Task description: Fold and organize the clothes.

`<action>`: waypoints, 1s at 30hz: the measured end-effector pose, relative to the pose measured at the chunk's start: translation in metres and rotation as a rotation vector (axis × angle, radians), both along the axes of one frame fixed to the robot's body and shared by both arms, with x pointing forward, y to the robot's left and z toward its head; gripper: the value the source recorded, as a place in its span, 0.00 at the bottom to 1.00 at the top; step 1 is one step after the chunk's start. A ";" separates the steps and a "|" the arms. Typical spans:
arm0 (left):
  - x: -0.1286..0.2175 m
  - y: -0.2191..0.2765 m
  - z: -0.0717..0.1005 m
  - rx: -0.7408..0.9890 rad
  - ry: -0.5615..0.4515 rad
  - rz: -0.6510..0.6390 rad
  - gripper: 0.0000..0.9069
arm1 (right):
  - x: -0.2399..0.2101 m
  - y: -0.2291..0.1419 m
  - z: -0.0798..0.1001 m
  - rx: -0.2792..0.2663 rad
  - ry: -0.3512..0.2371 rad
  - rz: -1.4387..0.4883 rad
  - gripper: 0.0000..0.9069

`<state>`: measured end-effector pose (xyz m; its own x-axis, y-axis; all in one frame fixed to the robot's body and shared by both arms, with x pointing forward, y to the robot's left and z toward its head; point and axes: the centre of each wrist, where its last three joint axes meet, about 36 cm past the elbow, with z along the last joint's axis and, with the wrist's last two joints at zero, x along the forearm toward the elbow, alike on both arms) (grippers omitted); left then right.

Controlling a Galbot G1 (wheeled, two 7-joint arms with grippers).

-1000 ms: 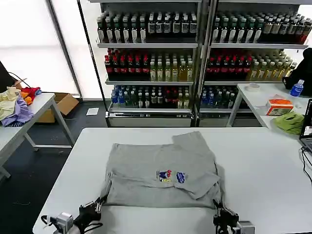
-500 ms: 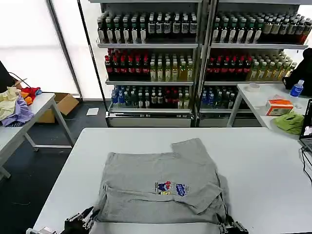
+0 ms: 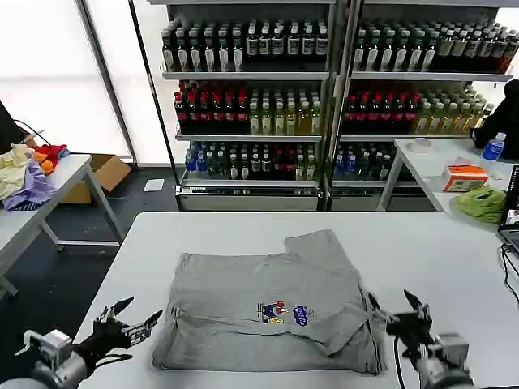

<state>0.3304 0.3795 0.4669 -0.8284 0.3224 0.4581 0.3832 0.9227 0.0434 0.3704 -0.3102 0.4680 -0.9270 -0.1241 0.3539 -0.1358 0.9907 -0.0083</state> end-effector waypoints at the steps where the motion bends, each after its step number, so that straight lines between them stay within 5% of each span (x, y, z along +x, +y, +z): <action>1: 0.009 0.001 -0.005 -0.012 0.001 -0.004 1.00 | 0.013 0.000 -0.002 0.003 0.004 0.011 1.00; 14: 0.120 -0.004 -0.064 -0.074 0.077 -0.059 1.00 | 0.156 -0.001 -0.042 0.024 0.128 0.052 1.00; 27: 0.181 -0.002 -0.075 -0.076 0.092 -0.072 1.00 | 0.225 0.018 -0.057 0.047 0.214 0.064 1.00; 29: 0.186 -0.003 -0.076 -0.077 0.097 -0.075 1.00 | 0.230 0.022 -0.061 0.048 0.227 0.067 0.84; 30: 0.187 -0.005 -0.078 -0.079 0.101 -0.079 0.84 | 0.232 0.024 -0.063 0.046 0.234 0.068 0.43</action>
